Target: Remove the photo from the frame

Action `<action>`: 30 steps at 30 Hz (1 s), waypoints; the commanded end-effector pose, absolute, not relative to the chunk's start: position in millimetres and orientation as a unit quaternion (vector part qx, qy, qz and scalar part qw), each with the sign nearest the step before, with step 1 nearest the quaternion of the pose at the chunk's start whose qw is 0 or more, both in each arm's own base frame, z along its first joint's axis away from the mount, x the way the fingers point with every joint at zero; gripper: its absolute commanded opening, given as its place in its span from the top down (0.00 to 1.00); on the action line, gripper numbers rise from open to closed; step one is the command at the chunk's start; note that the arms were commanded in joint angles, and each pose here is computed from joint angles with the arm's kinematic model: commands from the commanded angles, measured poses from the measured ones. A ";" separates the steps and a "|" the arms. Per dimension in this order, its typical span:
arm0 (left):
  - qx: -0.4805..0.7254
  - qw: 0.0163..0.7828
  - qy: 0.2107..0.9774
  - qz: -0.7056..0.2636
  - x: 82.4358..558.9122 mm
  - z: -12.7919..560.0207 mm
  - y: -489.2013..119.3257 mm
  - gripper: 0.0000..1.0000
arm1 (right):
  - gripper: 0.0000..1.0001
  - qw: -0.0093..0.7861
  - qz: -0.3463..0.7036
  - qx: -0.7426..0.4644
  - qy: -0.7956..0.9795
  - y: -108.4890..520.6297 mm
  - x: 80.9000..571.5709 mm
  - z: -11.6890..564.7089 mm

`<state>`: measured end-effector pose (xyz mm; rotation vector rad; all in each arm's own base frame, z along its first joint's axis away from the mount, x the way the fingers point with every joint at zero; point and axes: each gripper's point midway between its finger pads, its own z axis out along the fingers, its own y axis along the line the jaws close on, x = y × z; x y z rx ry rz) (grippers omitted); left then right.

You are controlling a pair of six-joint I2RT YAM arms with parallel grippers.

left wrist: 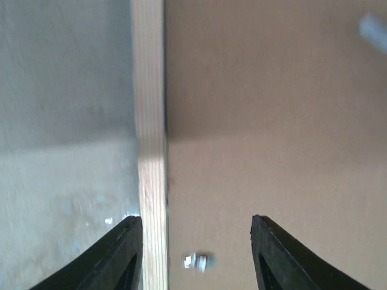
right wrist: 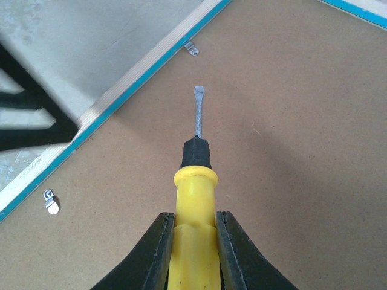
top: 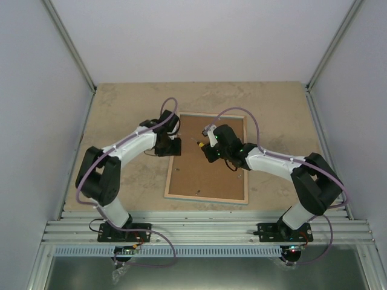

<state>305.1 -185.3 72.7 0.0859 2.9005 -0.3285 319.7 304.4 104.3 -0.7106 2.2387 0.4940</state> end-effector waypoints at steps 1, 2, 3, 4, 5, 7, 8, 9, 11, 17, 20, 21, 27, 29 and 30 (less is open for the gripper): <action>0.020 0.112 0.990 -0.083 341.0 65.6 -172.0 0.47 | 0.99 0.384 0.196 -0.263 0.863 302.5 325.1 116.5; 0.020 0.111 0.990 -0.079 348.6 63.5 -171.3 0.47 | 0.99 0.383 0.196 -0.263 0.863 302.2 324.9 116.1; 0.021 0.109 0.991 -0.077 354.7 61.4 -170.7 0.46 | 0.99 0.383 0.196 -0.263 0.864 301.9 324.9 115.6; 0.021 0.106 0.991 -0.076 360.3 58.8 -170.6 0.45 | 0.99 0.382 0.195 -0.263 0.864 301.4 324.7 114.5; 0.023 0.105 0.991 -0.075 365.5 57.0 -171.6 0.45 | 0.99 0.382 0.196 -0.263 0.864 301.6 324.8 114.6; 0.027 0.104 0.992 -0.071 375.5 54.0 -171.8 0.44 | 1.00 0.379 0.196 -0.263 0.865 301.1 324.4 112.8; 0.025 0.101 0.992 -0.070 378.9 51.5 -171.0 0.44 | 1.00 0.379 0.196 -0.263 0.865 301.1 324.2 112.3; 0.023 0.098 0.993 -0.068 382.5 49.1 -169.1 0.45 | 0.99 0.378 0.197 -0.264 0.865 301.4 324.1 112.0; 0.020 0.093 0.993 -0.072 386.7 44.7 -167.9 0.46 | 1.00 0.376 0.197 -0.265 0.865 301.8 323.2 111.0; 0.018 0.083 0.993 -0.080 390.6 36.1 -168.9 0.55 | 0.99 0.388 0.207 -0.264 0.858 306.0 326.0 113.6; 0.020 0.076 0.994 -0.080 389.5 29.6 -169.7 0.58 | 1.00 0.388 0.209 -0.265 0.858 307.3 326.5 112.7; 0.021 0.075 0.994 -0.082 389.4 28.3 -170.5 0.59 | 0.99 0.386 0.209 -0.266 0.858 307.6 326.3 111.7; 0.024 0.070 0.993 -0.093 388.8 23.0 -174.7 0.63 | 0.99 0.385 0.212 -0.267 0.857 309.5 326.9 108.2; 0.025 0.066 0.992 -0.100 387.1 21.2 -176.9 0.66 | 0.99 0.386 0.212 -0.268 0.857 310.1 327.1 106.9; 0.026 0.065 0.992 -0.102 386.3 20.5 -177.6 0.69 | 0.99 0.386 0.213 -0.268 0.857 310.5 327.3 106.2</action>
